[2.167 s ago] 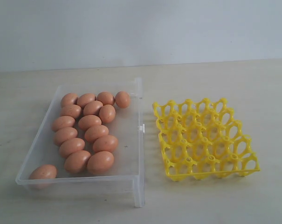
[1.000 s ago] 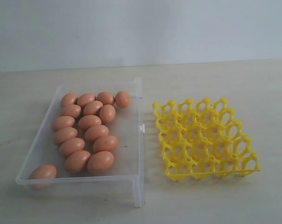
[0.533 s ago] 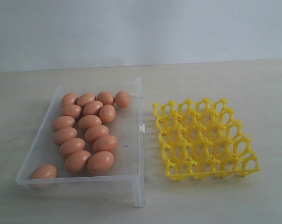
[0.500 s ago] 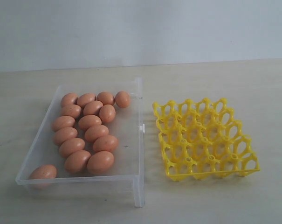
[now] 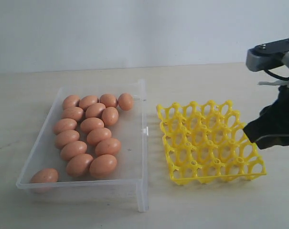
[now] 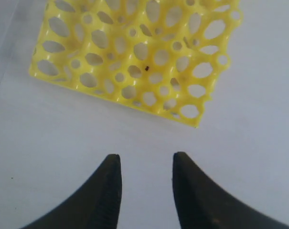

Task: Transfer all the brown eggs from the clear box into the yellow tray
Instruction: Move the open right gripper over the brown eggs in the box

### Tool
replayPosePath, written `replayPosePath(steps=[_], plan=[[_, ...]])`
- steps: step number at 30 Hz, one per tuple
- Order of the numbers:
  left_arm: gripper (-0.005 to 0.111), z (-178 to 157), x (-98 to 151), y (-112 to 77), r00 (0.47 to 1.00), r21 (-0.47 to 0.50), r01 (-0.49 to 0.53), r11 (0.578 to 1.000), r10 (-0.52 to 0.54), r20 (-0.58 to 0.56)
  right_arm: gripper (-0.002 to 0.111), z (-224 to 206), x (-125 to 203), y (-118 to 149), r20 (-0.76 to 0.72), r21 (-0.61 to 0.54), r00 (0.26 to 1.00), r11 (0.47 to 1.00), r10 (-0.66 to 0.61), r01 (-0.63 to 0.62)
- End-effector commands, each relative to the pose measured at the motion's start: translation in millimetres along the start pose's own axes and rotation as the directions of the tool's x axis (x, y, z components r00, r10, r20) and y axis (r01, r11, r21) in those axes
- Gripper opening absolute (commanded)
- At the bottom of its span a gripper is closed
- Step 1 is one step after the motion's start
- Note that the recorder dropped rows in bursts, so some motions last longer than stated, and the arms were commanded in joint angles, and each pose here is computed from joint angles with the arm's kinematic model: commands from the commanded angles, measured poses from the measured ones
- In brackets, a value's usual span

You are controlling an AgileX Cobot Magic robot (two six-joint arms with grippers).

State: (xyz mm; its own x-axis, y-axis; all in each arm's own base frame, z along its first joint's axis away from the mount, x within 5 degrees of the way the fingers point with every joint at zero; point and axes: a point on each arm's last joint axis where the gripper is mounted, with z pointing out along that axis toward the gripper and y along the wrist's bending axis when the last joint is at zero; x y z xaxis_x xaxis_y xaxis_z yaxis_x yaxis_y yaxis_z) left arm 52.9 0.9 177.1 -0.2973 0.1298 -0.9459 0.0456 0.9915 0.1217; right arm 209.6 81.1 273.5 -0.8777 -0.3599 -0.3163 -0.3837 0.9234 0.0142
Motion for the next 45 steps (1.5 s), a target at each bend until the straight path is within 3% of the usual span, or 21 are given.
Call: replayPosePath(steps=[1, 7, 14, 23, 28, 34, 45], plan=[[0.0, -1, -2, -0.1, 1.0, 0.004, 0.005, 1.0, -0.005, 0.016, 0.037, 14, -24, 8, -0.032, -0.095, 0.999, 0.995, -0.029, 0.026], [0.0, -1, -2, -0.1, 1.0, 0.004, 0.005, 1.0, -0.005, 0.016, 0.038, 26, -55, 29, 0.011, -0.127, 0.994, 0.986, -0.107, 0.108], [0.0, -1, -2, -0.1, 1.0, 0.004, 0.005, 1.0, -0.005, 0.016, 0.057, 40, -84, 77, 0.088, -0.16, 0.97, 0.958, -0.228, 0.239], [0.0, -1, -2, -0.1, 1.0, 0.004, 0.005, 1.0, -0.005, 0.016, 0.057, 81, -106, 163, 0.113, -0.21, 0.907, 0.882, -0.406, 0.421], [0.0, -1, -2, -0.1, 1.0, 0.004, 0.005, 1.0, -0.005, 0.016, 0.054, 90, -118, 196, 0.105, -0.232, 0.881, 0.85, -0.462, 0.473], [0.0, -1, -2, -0.1, 1.0, 0.004, 0.005, 1.0, -0.005, 0.016, 0.054, 116, -128, 207, 0.087, -0.218, 0.871, 0.844, -0.484, 0.491], [0.0, -1, -2, -0.1, 1.0, 0.004, 0.005, 1.0, -0.005, 0.016, 0.054, 138, -144, 210, 0.111, -0.124, 0.773, 0.763, -0.625, 0.634]])
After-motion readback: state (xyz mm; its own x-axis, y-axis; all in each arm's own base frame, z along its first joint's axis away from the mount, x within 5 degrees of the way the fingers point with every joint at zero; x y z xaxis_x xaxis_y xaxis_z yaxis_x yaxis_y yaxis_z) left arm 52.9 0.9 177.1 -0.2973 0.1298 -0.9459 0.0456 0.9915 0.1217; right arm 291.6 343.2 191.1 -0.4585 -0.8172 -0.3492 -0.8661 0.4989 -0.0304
